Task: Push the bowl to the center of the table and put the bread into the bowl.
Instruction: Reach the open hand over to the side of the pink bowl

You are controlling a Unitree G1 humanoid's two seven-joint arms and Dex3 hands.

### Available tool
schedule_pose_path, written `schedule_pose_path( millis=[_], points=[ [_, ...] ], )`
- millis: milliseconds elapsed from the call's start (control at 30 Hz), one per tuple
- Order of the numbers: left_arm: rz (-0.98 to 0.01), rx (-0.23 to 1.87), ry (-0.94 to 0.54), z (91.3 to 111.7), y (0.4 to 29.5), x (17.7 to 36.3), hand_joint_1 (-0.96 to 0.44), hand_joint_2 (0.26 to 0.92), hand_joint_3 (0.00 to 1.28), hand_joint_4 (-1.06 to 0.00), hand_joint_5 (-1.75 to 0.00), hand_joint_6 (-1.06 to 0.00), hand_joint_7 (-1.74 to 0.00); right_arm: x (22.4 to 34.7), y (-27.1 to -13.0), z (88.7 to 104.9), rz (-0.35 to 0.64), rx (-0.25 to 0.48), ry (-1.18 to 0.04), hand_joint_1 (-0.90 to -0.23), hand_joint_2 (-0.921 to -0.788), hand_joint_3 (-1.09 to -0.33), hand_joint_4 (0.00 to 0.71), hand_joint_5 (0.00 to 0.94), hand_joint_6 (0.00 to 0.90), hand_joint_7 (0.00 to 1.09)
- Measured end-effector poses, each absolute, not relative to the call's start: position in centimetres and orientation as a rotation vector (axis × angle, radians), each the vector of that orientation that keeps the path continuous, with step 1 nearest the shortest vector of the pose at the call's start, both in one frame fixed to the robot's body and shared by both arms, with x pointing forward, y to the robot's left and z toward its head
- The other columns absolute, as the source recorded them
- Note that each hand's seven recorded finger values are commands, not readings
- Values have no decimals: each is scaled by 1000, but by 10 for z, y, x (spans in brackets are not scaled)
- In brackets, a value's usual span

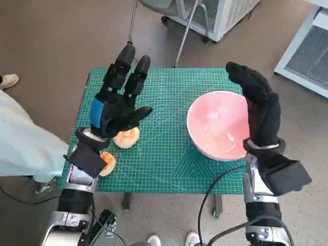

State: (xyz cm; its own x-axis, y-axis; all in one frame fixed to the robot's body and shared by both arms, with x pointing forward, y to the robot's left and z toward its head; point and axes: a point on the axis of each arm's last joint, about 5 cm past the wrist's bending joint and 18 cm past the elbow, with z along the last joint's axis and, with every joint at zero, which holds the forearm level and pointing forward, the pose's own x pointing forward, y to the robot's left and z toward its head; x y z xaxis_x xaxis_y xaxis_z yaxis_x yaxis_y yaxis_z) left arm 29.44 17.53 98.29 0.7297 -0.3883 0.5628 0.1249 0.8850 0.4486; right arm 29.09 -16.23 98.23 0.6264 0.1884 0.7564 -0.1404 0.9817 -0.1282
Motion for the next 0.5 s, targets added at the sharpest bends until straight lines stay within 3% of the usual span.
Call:
schedule_pose_path(
  millis=[500],
  points=[
    [-286, 399, -692, 984, 175, 295, -210, 921, 157, -116, -10, -157, -185, 291, -163, 983, 191, -64, -874, -579, -921, -745, 351, 7, 23, 801]
  ],
)
